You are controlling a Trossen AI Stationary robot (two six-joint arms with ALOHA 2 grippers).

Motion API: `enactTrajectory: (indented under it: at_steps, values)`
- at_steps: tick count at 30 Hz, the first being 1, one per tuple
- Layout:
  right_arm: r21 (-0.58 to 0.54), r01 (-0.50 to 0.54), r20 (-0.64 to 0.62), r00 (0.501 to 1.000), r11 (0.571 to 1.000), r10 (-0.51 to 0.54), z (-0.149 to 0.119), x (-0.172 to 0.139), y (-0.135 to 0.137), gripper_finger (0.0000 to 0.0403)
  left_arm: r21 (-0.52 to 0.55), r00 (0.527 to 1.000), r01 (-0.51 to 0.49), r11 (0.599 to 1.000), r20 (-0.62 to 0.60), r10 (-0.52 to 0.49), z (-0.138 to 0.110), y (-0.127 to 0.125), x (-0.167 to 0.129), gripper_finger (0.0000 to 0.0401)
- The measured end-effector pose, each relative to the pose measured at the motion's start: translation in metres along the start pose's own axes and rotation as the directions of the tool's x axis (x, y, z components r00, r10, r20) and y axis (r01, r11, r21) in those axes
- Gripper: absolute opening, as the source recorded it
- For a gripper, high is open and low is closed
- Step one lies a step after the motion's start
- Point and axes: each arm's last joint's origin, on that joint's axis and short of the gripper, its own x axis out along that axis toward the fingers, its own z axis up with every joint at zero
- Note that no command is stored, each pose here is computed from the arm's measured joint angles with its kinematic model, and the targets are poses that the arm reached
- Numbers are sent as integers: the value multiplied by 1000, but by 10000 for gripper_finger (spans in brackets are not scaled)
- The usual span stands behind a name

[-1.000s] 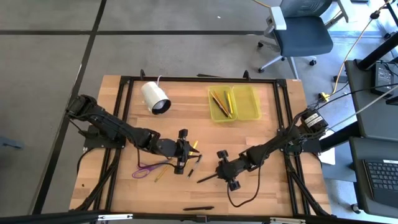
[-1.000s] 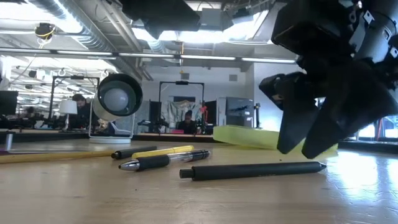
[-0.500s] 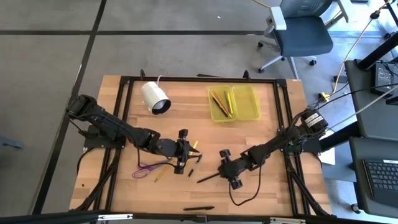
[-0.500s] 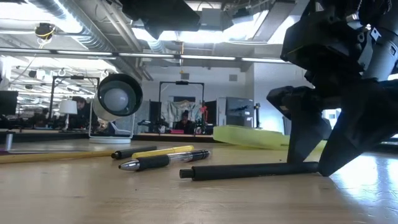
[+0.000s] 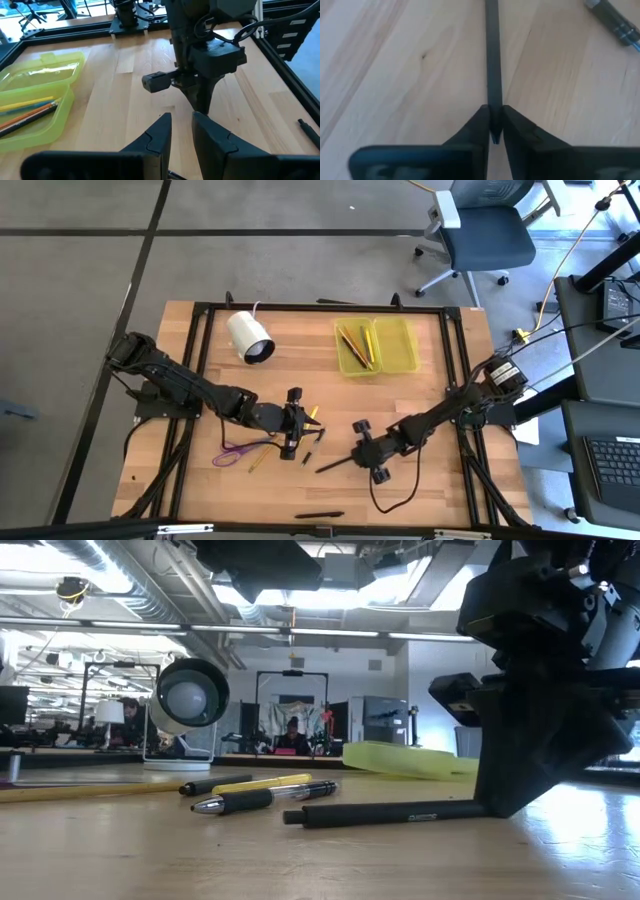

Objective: Pick & place school supplies into a supply box
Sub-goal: Put the black pen into the yellow supply box

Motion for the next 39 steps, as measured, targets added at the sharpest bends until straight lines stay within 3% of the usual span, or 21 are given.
enactTrajectory:
  at_steps: [4,11,14,19,23,31,35,37,39]
  values:
    - [24,1,1,1000,1000,-1,-1,7,1,44,0,1000,-1,1000,0,1,0,0,0,70]
    - [34,-10,3,1000,999,10,-1,8,1,94,-1,1000,-8,1000,0,8,0,1,0,71]
    - [31,-4,4,1000,1000,4,-1,8,1,83,-1,1000,-10,1000,0,10,0,1,0,69]
    - [25,-4,5,1000,1000,4,-1,8,1,33,0,1000,-11,1000,-1,11,0,1,0,70]
    - [33,-10,12,1000,999,10,0,4,0,33,0,1000,-20,1000,0,20,0,1,0,72]
    - [186,8,-40,999,983,-1,-1,-30,-6,32,-10,999,-34,999,1,34,0,1,0,68]
    - [334,169,-50,986,927,-162,1,-61,-19,32,-10,999,-49,999,1,49,0,2,0,70]
    - [421,271,-81,962,865,-262,-3,-76,-28,32,-9,998,-57,998,0,57,0,2,0,72]
    - [532,363,-91,923,765,-375,-5,-92,-40,32,-8,997,-71,997,-1,71,-1,3,0,72]
